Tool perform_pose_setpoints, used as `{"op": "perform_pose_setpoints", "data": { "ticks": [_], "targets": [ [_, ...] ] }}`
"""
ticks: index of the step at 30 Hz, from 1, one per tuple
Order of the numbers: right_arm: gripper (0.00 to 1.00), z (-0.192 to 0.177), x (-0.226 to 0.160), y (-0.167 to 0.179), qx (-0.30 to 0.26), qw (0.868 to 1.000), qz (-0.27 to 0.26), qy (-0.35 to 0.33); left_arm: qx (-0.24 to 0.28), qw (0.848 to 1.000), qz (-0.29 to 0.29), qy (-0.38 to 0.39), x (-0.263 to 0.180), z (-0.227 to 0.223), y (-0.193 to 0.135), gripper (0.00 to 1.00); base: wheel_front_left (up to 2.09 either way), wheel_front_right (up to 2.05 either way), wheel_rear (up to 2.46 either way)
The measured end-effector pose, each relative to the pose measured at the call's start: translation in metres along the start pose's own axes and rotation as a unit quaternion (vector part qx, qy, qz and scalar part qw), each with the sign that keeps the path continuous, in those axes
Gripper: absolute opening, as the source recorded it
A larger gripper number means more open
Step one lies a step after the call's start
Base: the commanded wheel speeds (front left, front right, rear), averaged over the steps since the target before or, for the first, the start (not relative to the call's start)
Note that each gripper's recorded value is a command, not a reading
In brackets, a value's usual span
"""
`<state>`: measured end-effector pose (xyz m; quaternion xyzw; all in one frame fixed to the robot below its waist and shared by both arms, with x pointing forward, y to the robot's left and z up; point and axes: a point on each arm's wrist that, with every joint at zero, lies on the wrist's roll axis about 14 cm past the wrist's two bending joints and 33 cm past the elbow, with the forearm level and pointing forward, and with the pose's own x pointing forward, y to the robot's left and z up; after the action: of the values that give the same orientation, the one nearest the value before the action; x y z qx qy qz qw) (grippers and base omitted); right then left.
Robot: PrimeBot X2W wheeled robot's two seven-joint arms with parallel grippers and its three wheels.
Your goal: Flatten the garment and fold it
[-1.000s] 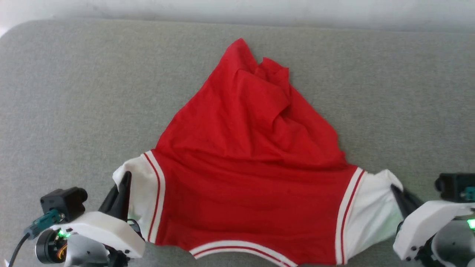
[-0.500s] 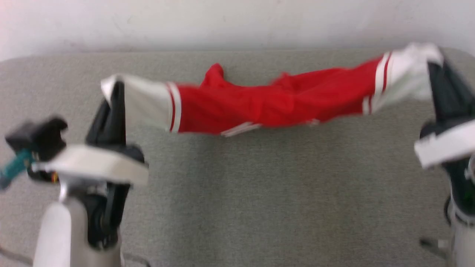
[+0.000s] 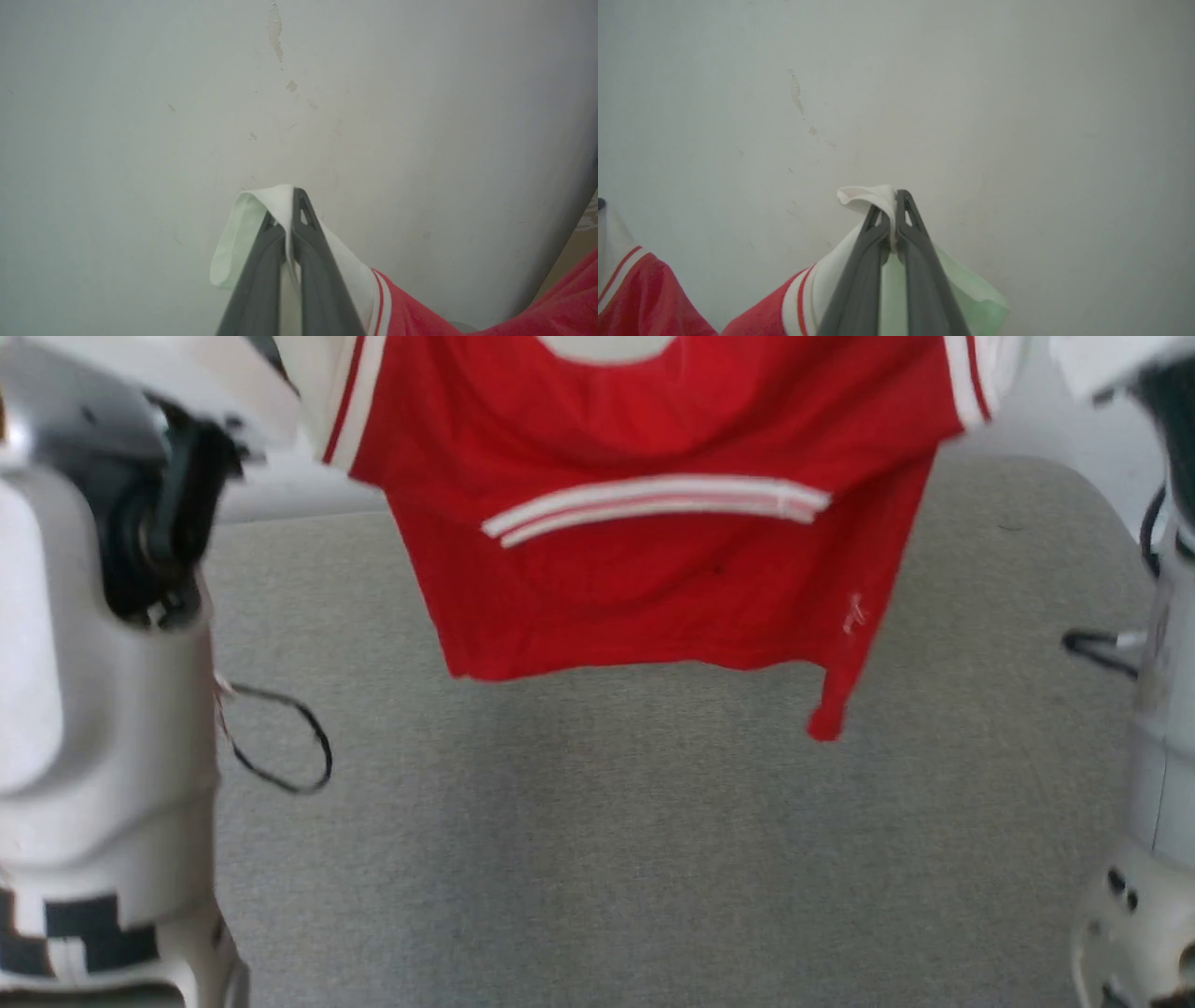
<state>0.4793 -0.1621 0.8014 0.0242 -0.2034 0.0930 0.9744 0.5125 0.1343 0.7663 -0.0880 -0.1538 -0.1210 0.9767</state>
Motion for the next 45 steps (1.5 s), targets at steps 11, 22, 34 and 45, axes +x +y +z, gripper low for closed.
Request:
{"op": "perform_pose_setpoints", "data": {
  "ticks": [11, 22, 34, 45],
  "targets": [
    [0.00, -0.037, 0.049, -0.021, -0.044, 0.995, -0.023, 0.087, -0.010, 0.998, 0.034, 0.042, 0.063, -0.012, 0.019, 0.00, 0.00, 0.00, 0.00],
    [0.00, -0.099, 0.100, -0.056, -0.074, 0.988, -0.062, 0.117, 0.027, 0.998, 0.050, 0.010, 0.116, -0.051, 0.045, 0.00, 0.00, 0.00, 0.00],
    [0.00, -0.223, 0.126, -0.077, -0.104, 0.979, -0.071, 0.163, 0.028, 0.998, 0.058, 0.008, 0.132, -0.159, 0.108, 0.00, 0.00, 0.00, 0.00],
    [0.00, -0.317, 0.121, -0.049, -0.084, 0.977, -0.025, 0.195, 0.011, 0.994, 0.098, 0.037, 0.095, -0.227, 0.161, 0.00, 0.00, 0.00, 0.00]
  ]
}}
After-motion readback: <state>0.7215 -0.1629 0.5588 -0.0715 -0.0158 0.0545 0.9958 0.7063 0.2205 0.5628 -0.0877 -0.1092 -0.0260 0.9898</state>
